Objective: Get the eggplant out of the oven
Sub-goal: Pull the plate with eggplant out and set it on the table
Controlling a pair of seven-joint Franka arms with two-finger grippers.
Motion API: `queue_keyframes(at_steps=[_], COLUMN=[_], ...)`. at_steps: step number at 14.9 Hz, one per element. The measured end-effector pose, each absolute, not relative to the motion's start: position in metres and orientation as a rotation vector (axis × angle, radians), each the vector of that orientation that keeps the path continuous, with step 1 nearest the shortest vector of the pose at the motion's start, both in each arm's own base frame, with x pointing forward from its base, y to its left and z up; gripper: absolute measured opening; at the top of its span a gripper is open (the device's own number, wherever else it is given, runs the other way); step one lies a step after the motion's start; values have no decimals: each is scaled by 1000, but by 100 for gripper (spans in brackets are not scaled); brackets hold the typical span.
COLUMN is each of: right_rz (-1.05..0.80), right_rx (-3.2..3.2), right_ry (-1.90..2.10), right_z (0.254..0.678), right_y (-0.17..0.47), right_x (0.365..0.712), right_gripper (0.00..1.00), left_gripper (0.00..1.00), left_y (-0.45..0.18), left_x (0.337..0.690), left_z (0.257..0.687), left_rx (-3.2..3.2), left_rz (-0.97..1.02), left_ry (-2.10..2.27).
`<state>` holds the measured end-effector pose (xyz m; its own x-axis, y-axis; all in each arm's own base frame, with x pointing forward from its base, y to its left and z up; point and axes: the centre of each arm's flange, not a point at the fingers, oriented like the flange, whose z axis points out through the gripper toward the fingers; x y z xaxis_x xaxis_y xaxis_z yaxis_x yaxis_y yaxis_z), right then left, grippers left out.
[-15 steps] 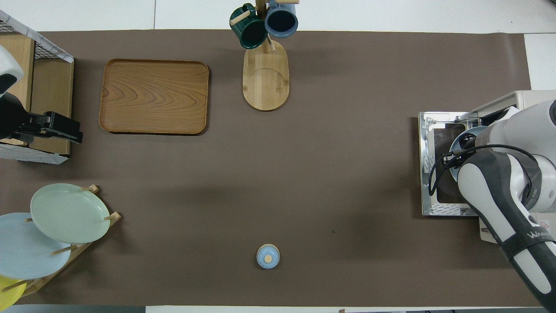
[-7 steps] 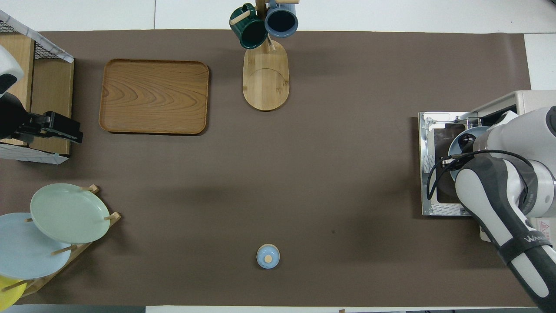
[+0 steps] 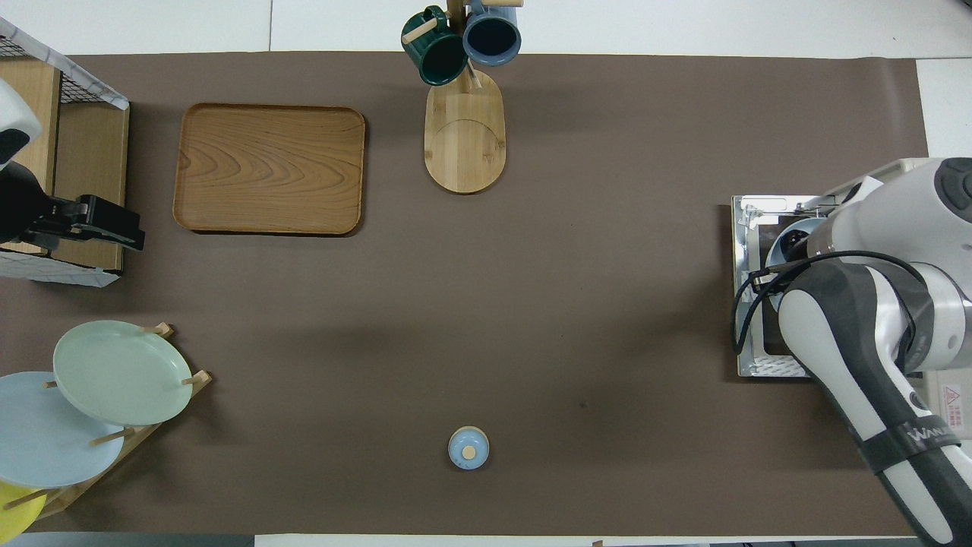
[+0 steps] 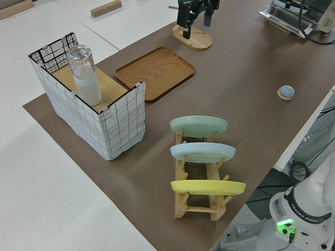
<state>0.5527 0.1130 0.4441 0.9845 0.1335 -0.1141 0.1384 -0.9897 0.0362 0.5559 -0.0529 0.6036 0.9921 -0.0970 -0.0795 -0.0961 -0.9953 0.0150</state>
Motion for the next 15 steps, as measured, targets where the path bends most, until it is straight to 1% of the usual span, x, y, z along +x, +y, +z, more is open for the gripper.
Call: queue_keyframes(at_steps=[3,7,9,11,13,15], right_rz=[-140,-171,-176,-135,-94,-34], right_rx=[3069,2937,2869,2864,2897,2993], right_ry=[165,179,160,163,145,46], right_z=[445,420,415,414,406,396], right_y=[217,309,364,418,460,493], right_x=[533,503,498,496,494,489], right_gripper=[2,2,2,2,2,2], left_gripper=[100,100,100,100,100,100], left_y=[-53,-53,-53,-53,-53,-53], left_x=[556,556,556,556,556,556], left_z=[604,604,604,604,604,604], left_rx=[3124,3124,3124,3124,3124,3124], left_rz=[-126,-125,-126,-126,-126,-126], left_ry=[-151,-151,-151,-151,-151,-151])
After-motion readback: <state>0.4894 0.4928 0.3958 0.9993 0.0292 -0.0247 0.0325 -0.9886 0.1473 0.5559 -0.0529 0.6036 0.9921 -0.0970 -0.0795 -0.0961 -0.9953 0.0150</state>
